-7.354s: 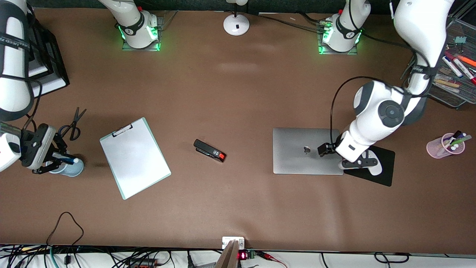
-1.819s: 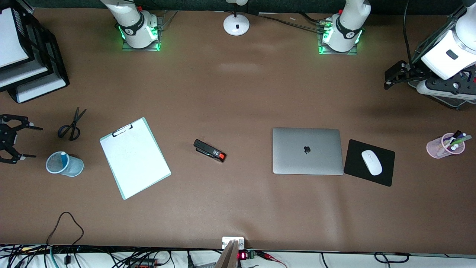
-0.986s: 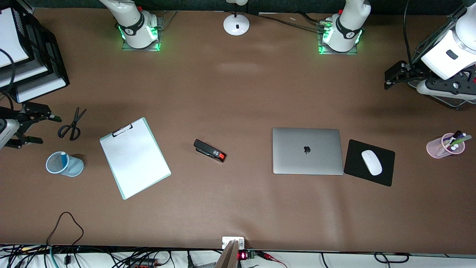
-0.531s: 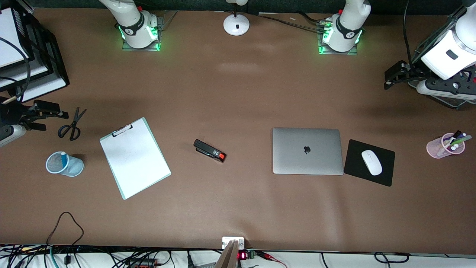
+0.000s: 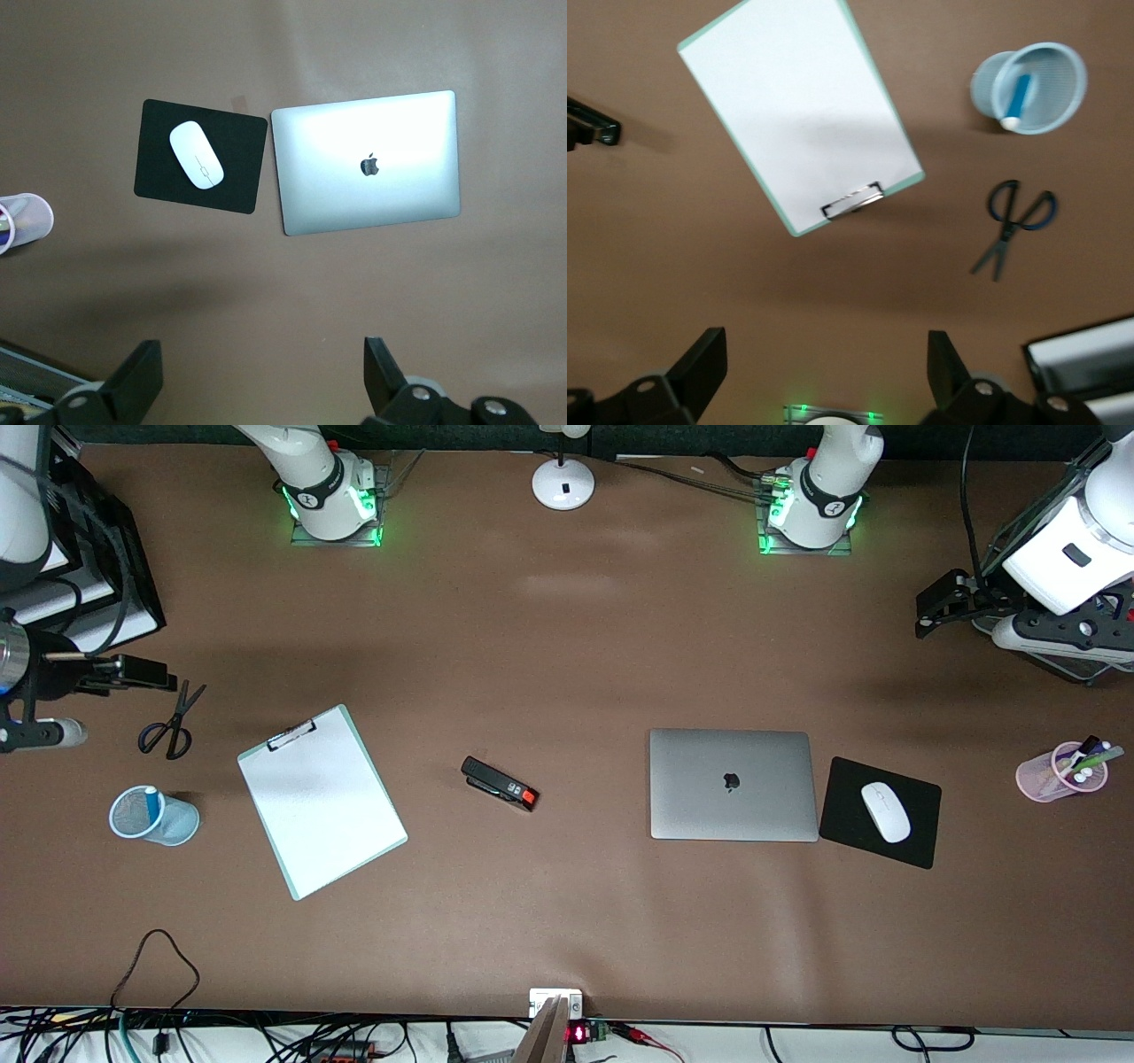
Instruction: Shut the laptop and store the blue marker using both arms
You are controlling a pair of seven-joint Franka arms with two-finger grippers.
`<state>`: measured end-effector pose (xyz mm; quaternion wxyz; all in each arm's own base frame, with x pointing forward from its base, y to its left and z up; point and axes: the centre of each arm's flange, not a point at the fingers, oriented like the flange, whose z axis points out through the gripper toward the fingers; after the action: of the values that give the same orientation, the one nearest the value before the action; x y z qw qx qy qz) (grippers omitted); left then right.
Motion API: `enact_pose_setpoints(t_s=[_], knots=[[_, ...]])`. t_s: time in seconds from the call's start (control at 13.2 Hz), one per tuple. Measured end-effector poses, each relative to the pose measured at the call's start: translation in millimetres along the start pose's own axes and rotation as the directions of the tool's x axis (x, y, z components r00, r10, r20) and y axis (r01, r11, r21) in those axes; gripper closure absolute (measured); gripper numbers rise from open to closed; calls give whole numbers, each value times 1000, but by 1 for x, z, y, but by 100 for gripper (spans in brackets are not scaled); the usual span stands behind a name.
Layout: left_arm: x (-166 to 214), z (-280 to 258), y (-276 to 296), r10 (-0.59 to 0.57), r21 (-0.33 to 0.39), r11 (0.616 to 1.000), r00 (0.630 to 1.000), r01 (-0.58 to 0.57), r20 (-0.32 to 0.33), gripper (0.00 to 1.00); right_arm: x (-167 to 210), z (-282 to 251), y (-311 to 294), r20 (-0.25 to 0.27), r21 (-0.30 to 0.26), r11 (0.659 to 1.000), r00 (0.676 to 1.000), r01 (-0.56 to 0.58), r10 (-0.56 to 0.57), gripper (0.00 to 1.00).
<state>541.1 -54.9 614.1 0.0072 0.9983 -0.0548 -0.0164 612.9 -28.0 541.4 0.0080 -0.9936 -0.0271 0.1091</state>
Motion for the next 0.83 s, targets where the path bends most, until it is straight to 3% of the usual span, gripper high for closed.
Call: enact_pose_setpoints(t_s=[0.15,0.45,0.83], knots=[[0,0,0,0,0,1000,1000,0,0,0,-10,-14,14,-24,-47,999,999,-25,24,0],[0,0,-2,-3,0,1000,1000,3,0,0,-22,-28,51,-65,-35,995,994,-96,93,0],[0,0,-2,-3,0,1000,1000,3,-2,0,-32,-48,28,-114,-30,990,984,-141,136,0]])
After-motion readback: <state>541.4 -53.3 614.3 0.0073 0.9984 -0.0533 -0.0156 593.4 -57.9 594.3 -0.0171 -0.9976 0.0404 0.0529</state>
